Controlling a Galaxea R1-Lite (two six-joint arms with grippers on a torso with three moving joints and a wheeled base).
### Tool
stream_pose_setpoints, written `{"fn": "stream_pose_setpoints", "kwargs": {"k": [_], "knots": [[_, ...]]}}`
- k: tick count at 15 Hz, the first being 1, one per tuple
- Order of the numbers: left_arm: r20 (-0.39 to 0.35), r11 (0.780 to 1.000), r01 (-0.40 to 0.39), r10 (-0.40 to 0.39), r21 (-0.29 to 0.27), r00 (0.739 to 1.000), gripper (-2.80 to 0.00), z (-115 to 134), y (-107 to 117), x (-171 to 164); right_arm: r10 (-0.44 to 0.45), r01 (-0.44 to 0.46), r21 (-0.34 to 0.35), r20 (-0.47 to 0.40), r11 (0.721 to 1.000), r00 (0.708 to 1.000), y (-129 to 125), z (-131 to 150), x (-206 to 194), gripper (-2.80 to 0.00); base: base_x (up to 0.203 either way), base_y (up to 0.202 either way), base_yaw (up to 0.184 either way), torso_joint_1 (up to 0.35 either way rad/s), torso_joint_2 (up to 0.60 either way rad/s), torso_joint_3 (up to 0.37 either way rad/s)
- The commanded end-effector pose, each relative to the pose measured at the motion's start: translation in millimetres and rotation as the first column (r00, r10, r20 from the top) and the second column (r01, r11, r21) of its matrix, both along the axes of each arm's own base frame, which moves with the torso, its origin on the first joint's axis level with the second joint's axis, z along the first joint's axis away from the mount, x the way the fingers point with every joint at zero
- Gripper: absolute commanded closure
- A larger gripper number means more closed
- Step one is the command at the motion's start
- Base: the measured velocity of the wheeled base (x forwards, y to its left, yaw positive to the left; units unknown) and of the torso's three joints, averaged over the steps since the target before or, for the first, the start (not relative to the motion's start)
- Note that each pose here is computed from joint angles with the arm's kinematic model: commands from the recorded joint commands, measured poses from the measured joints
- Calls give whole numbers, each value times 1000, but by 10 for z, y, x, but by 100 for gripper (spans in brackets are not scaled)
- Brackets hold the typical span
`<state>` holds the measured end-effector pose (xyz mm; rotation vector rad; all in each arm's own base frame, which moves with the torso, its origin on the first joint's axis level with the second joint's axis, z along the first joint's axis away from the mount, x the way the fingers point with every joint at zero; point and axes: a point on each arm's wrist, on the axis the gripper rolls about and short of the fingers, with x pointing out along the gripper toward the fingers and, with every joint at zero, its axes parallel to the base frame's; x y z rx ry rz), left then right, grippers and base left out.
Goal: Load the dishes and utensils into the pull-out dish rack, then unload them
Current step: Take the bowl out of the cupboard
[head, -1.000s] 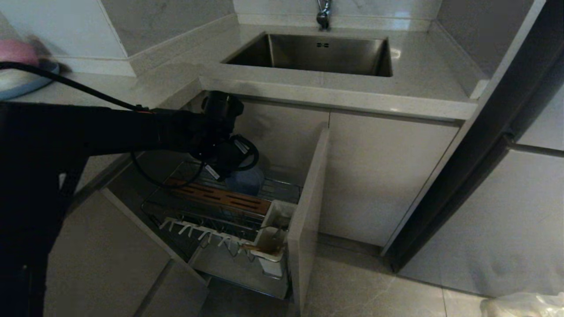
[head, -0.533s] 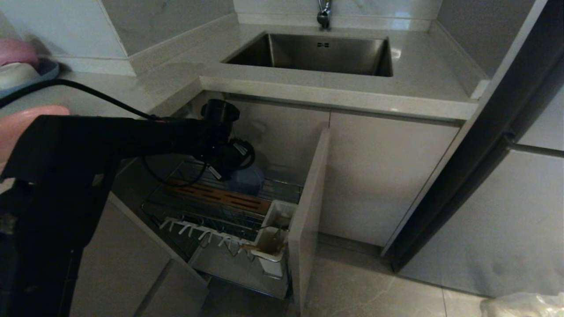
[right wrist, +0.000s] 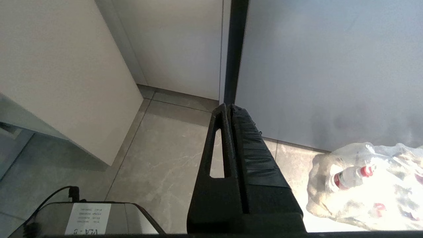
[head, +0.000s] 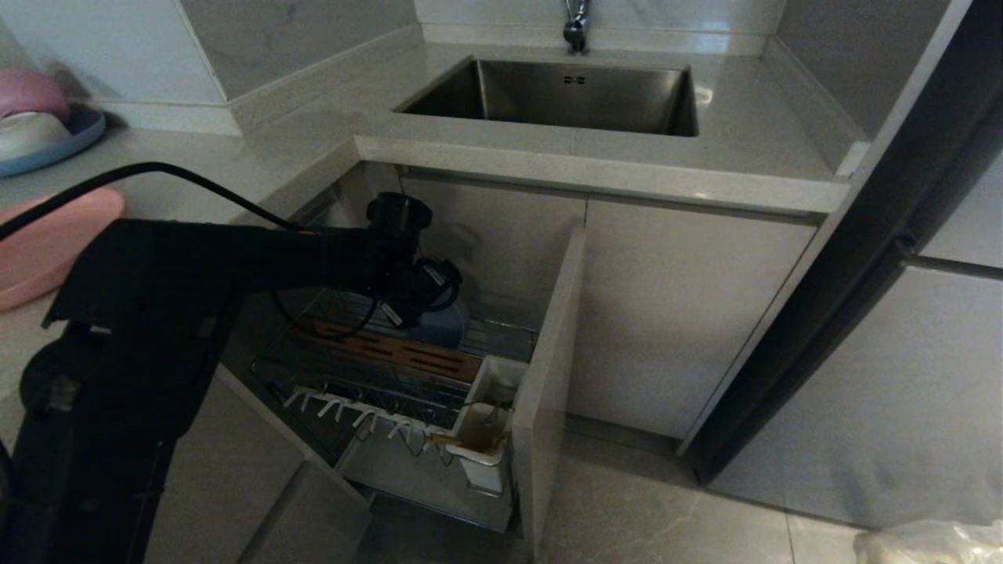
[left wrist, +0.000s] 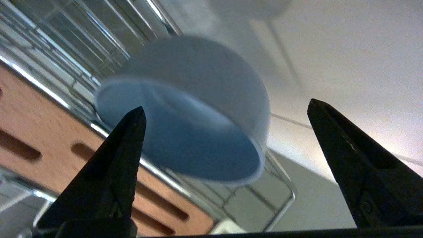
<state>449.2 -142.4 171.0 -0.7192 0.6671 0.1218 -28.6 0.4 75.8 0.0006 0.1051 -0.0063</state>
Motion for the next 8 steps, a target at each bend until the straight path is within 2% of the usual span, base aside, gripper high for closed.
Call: {"fn": "stream_pose_setpoints", "kwargs": {"k": [1, 4, 5, 8], "knots": [[-3, 1000, -2, 2, -2, 1000, -280, -35, -11, 14, 0, 0, -1, -1, 1000, 1000, 0, 0, 0, 0, 0, 0, 0, 0, 0, 0], [-3, 1000, -2, 2, -2, 1000, -280, -34, -11, 14, 0, 0, -1, -1, 1000, 1000, 0, 0, 0, 0, 0, 0, 0, 0, 0, 0], [-4, 1000, -2, 2, -1, 1000, 0, -35, -10, 13, 0, 0, 0, -1, 1000, 1000, 0, 0, 0, 0, 0, 0, 0, 0, 0, 0], [-8, 1000, -2, 2, -1, 1000, 0, -38, -10, 11, 0, 0, 0, -1, 1000, 1000, 0, 0, 0, 0, 0, 0, 0, 0, 0, 0]]}}
